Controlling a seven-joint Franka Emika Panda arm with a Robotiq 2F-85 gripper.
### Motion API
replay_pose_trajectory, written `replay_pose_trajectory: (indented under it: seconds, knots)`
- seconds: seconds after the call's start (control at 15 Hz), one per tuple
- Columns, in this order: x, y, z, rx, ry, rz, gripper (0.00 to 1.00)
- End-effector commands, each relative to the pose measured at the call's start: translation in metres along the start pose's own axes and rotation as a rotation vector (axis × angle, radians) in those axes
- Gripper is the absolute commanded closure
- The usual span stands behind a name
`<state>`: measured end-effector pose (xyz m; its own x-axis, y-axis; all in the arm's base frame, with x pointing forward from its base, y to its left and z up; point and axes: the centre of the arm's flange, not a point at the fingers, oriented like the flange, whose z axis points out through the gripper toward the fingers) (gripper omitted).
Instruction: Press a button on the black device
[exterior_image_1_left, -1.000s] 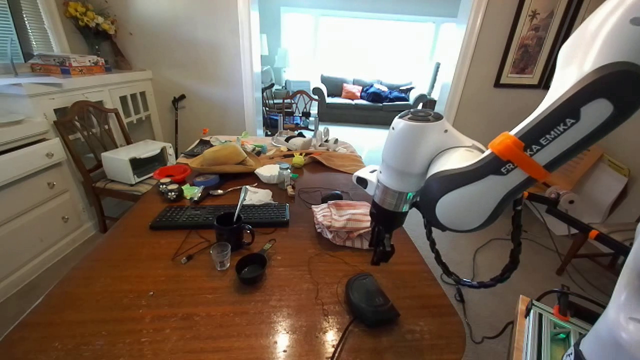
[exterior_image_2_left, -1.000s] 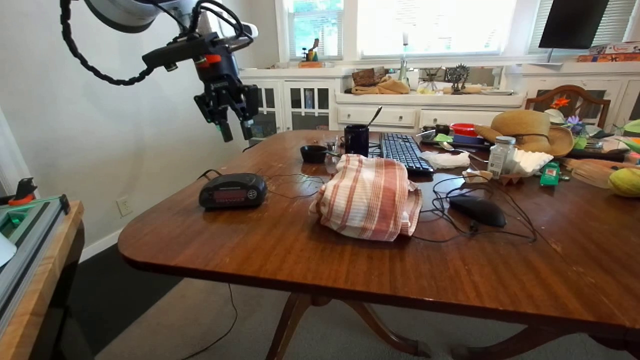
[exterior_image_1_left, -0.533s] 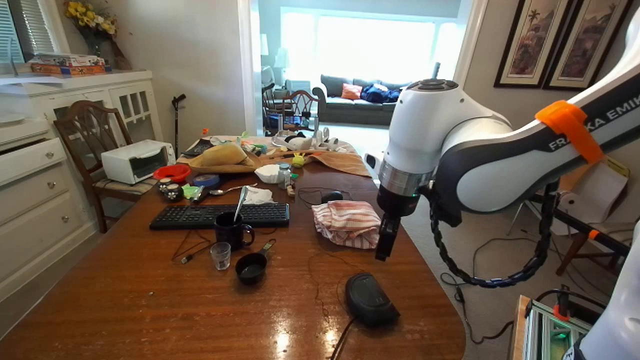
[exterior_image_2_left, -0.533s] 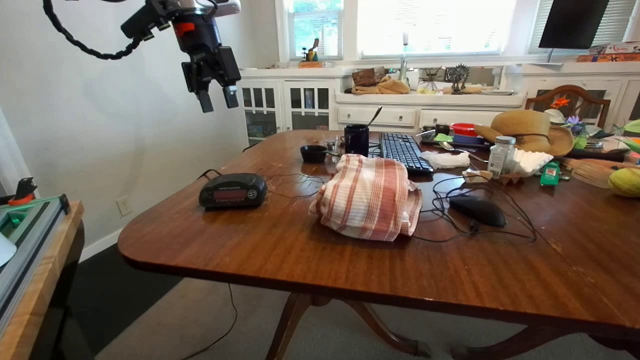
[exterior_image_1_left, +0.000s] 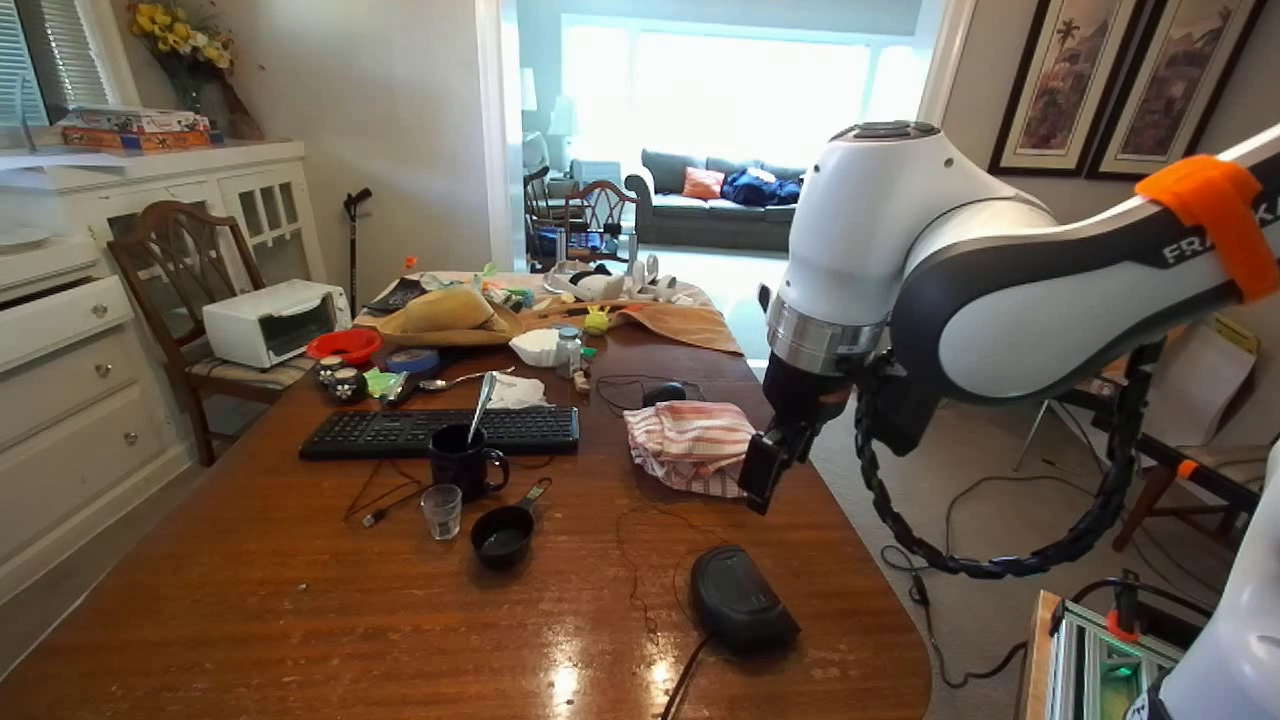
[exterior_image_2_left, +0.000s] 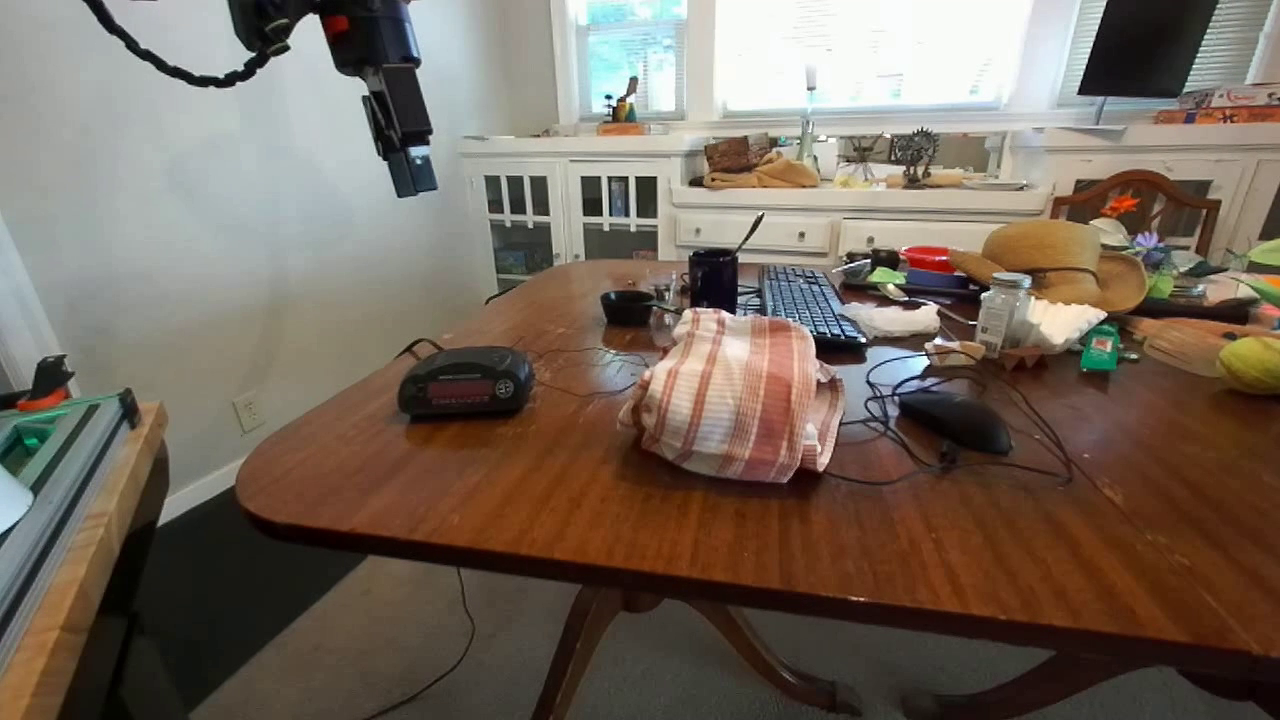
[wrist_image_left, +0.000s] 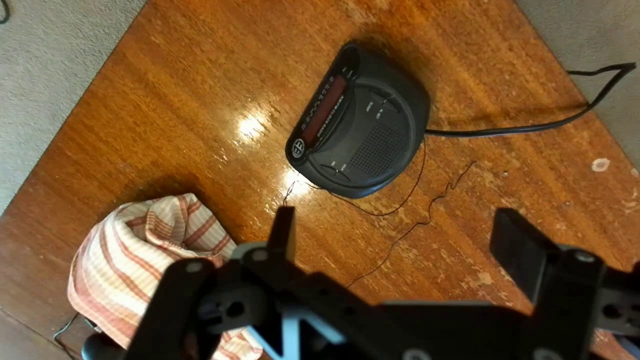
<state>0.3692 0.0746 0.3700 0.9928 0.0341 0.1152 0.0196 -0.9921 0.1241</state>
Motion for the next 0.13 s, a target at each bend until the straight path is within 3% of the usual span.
replay_pose_trajectory:
  seconds: [0.0, 0.07]
  knots:
    - [-0.0001, 0.0000, -0.0002, 0.000, 0.000, 0.006, 0.00]
    - [0.0000, 0.0002, -0.0002, 0.000, 0.000, 0.010, 0.00]
